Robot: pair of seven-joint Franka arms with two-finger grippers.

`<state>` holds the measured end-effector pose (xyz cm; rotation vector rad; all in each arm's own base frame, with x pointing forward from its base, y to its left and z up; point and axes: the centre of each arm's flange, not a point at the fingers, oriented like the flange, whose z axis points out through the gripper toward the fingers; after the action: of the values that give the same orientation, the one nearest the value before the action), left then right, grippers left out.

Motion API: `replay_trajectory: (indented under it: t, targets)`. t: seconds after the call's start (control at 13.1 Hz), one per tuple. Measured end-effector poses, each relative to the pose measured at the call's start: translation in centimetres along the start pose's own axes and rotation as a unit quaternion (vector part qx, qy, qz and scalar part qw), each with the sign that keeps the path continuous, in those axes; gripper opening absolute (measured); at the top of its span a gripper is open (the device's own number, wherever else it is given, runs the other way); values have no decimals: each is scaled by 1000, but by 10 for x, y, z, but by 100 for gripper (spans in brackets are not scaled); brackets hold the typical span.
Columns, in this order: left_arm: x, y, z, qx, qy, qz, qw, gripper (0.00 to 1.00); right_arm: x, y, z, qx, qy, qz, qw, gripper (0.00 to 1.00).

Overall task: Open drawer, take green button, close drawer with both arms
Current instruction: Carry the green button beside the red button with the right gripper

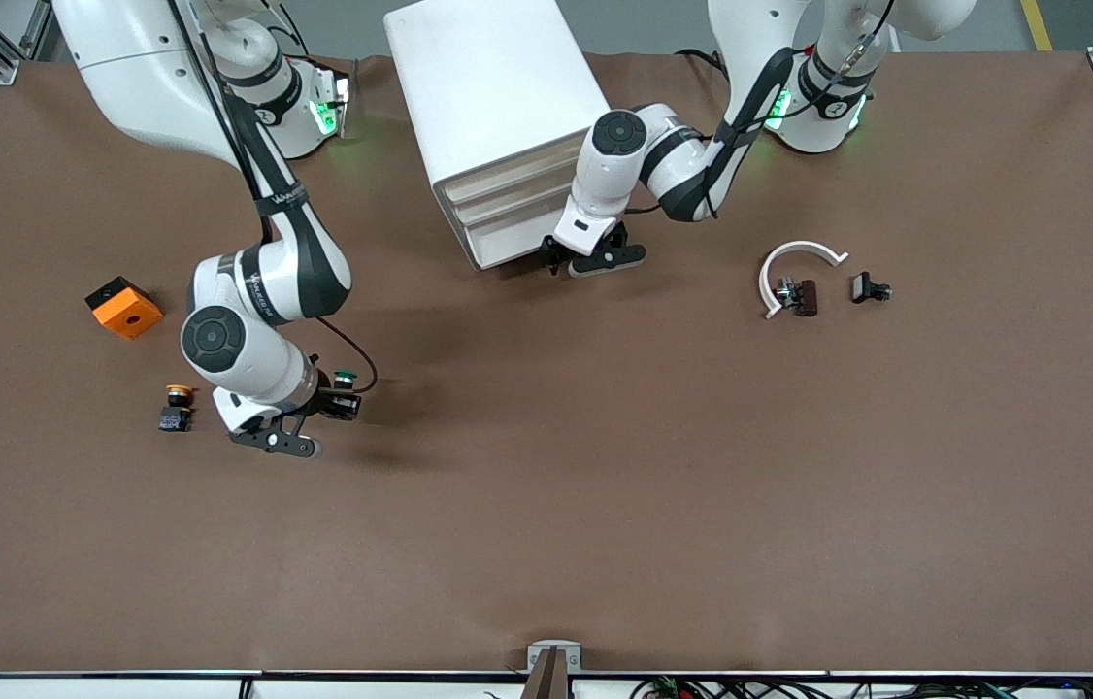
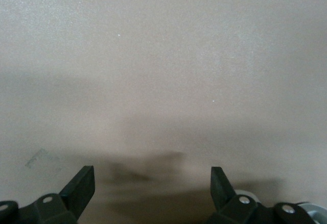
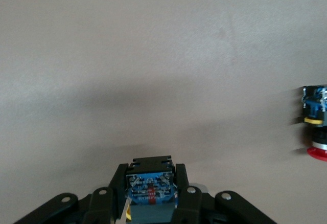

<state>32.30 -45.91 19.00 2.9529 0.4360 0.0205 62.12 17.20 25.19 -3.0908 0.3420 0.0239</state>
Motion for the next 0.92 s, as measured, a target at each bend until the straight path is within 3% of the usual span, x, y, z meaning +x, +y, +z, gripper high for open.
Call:
replay_trajectory:
  t: [0.53, 0.92]
  targets:
    - [3, -2, 3, 3, -1, 31, 999, 100, 21, 45, 6, 3, 12, 36, 999, 41]
    - [9, -5, -2, 25, -8, 84, 996, 100, 24, 48, 35, 3, 21, 1, 1000, 41]
